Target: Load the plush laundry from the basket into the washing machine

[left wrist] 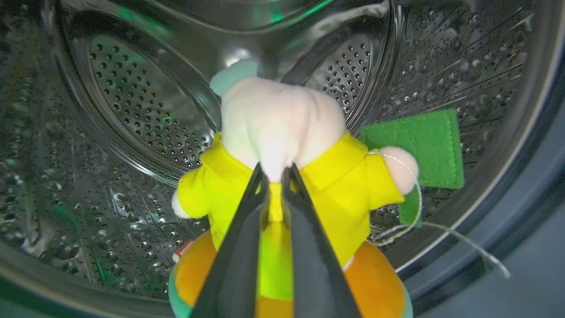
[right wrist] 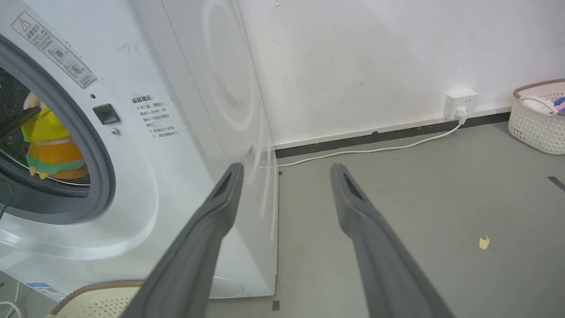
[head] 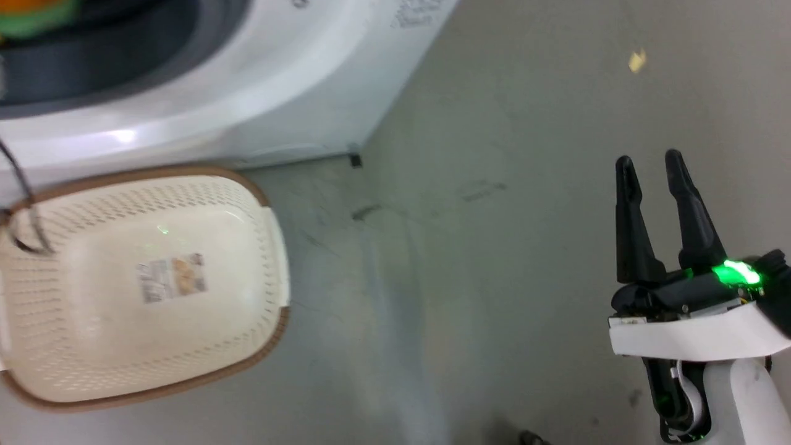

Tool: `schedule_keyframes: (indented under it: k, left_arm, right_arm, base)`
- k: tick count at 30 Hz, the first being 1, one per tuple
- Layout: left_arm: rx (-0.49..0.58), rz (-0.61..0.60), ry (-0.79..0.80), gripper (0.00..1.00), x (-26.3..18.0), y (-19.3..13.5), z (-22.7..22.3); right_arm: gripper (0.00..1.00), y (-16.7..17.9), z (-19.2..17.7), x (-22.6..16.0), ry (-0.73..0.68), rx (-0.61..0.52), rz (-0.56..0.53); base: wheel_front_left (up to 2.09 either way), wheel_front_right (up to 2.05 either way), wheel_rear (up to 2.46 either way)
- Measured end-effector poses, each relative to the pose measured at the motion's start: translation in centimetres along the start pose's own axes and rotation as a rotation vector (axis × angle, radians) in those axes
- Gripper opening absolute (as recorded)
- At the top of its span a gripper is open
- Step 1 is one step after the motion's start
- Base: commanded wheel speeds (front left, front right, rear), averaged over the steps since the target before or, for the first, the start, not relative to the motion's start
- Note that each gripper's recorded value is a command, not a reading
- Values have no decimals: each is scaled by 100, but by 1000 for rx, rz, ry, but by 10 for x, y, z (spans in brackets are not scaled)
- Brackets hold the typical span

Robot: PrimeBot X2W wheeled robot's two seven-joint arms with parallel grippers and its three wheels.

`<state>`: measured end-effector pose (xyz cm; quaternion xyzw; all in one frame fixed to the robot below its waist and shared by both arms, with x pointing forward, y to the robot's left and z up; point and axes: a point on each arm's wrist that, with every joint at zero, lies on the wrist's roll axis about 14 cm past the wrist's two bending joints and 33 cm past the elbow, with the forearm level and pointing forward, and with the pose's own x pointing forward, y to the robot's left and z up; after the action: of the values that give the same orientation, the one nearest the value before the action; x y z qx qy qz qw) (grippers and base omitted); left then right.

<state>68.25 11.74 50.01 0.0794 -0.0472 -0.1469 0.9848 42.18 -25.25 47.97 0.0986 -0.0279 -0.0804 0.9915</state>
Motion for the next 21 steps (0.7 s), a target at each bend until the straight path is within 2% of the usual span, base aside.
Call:
schedule_keyframes:
  k: [1, 8, 11, 17, 21]
  left_arm:
    - [13, -7, 41, 0, 20, 1, -11]
    - [76, 9, 133, 0, 78, 15, -42]
    - [89, 7, 170, 0, 88, 14, -57]
    - [104, -4, 313, 0, 97, 8, -116]
    - [116, -15, 345, 0, 93, 7, -127]
  right_arm:
    - [100, -7, -6, 1, 17, 2, -21]
    - [100, -30, -25, -3, 80, -12, -95]
    - [100, -35, -30, -5, 97, -18, -110]
    - [100, -43, -38, -8, 130, -40, -136]
    - [100, -41, -41, -6, 132, -35, -130]
  base:
    - [0, 0, 0]
    - [0, 0, 0]
    - [0, 0, 0]
    - [0, 0, 0]
    - [0, 0, 0]
